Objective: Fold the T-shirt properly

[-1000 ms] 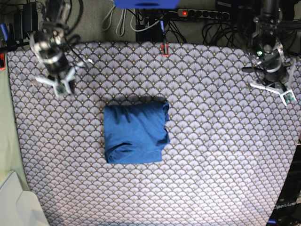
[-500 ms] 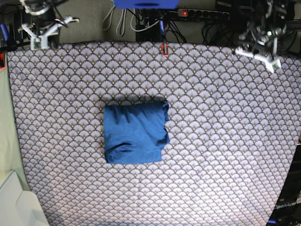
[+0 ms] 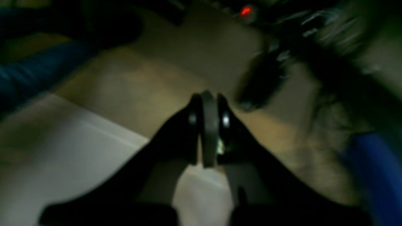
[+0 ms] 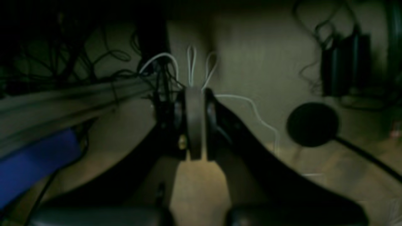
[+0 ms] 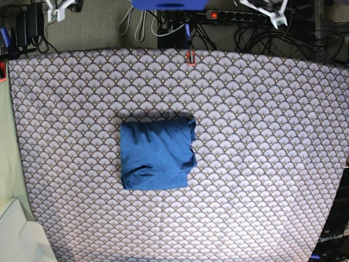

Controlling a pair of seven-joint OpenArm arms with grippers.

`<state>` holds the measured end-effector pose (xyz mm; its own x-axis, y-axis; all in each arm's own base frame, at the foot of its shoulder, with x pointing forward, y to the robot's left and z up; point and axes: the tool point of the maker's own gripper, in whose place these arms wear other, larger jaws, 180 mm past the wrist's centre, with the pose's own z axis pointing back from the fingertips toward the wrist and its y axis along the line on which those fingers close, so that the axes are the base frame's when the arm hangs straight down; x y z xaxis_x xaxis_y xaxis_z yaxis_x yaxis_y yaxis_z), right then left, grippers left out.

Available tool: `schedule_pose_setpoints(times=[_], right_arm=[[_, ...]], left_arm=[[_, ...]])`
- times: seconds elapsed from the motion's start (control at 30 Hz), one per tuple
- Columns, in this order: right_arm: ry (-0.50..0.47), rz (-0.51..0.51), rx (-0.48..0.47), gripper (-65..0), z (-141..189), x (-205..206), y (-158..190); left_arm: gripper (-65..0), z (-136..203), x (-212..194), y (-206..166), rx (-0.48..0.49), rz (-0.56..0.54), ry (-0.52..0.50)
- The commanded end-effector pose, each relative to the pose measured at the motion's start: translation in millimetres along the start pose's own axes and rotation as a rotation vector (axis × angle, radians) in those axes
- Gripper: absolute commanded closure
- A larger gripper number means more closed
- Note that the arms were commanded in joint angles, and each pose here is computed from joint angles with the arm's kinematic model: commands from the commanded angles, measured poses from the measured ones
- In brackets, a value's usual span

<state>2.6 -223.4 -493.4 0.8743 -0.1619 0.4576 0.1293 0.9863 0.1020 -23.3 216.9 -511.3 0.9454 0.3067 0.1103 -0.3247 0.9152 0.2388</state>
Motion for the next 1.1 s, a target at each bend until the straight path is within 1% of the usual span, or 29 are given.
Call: schedule_pose_setpoints(times=[0.0, 0.03, 0.1, 0.2, 0.27, 0.33, 0.4, 0.47, 0.53, 0.6, 0.7, 0.73, 0.83, 0.9, 0.97, 1.03, 1.07], right_arm=[[0.001, -0.024, 0.017, -0.6, -2, -12, 0], [0.006, -0.046, 0.032, -0.6, -10, -22, 1], [0.03, -0.084, 0.074, -0.6, -28, -41, 12], [0.068, -0.143, 0.109, -0.6, -51, -72, 24], [0.055, -0.2, 0.112, -0.6, -64, -83, 31], [0.066, -0.25, 0.076, -0.6, -76, -98, 35], [0.076, -0.242, 0.019, -0.6, -85, -108, 29], [0.078, -0.219, -0.025, -0.6, -94, -115, 31], [0.073, -0.185, -0.073, -0.6, -98, -117, 23], [0.087, -0.148, -0.104, -0.6, -102, -118, 20], [0.102, -0.069, -0.16, -0.6, -111, -111, 14], [0.099, -0.041, -0.177, -0.6, -113, -107, 11], [0.104, 0.038, -0.239, -0.7, -113, -104, 1], [0.095, 0.05, -0.253, -0.7, -116, -98, 0], [0.092, 0.051, -0.255, -0.7, -117, -96, 1], [0.092, 0.049, -0.255, -0.7, -117, -97, 2], [0.093, 0.049, -0.255, -0.7, -117, -97, 2]], left_arm=[[-0.2, -8, 1, 7, 0.041, -0.052, -0.043], [-0.2, -19, -1, 10, 0.069, -0.1, -0.065], [-0.1, -39, -15, 10, 0.105, -0.184, -0.074], [-0.1, -64, -25, 14, 0.165, -0.267, -0.08], [-0.1, -77, -27, 14, 0.197, -0.323, -0.09], [-0.1, -89, -23, 12, 0.228, -0.367, -0.106], [-0.1, -97, -21, 5, 0.246, -0.406, -0.117], [-0.1, -104, -18, -1, 0.263, -0.449, -0.131], [-0.1, -107, -15, -11, 0.265, -0.49, -0.149], [-0.1, -109, -9, -23, 0.26, -0.529, -0.176], [-0.3, -110, 1, -41, 0.245, -0.586, -0.242], [-0.3, -110, 3, -45, 0.244, -0.595, -0.254], [-0.4, -112, 2, -40, 0.286, -0.59, -0.226], [-0.4, -118, -2, -48, 0.241, -0.543, -0.176], [-0.4, -121, -16, -55, 0.196, -0.472, -0.11], [-0.4, -123, -20, -59, 0.165, -0.439, -0.088], [-0.5, -123, -14, -63, 0.155, -0.434, -0.096]])
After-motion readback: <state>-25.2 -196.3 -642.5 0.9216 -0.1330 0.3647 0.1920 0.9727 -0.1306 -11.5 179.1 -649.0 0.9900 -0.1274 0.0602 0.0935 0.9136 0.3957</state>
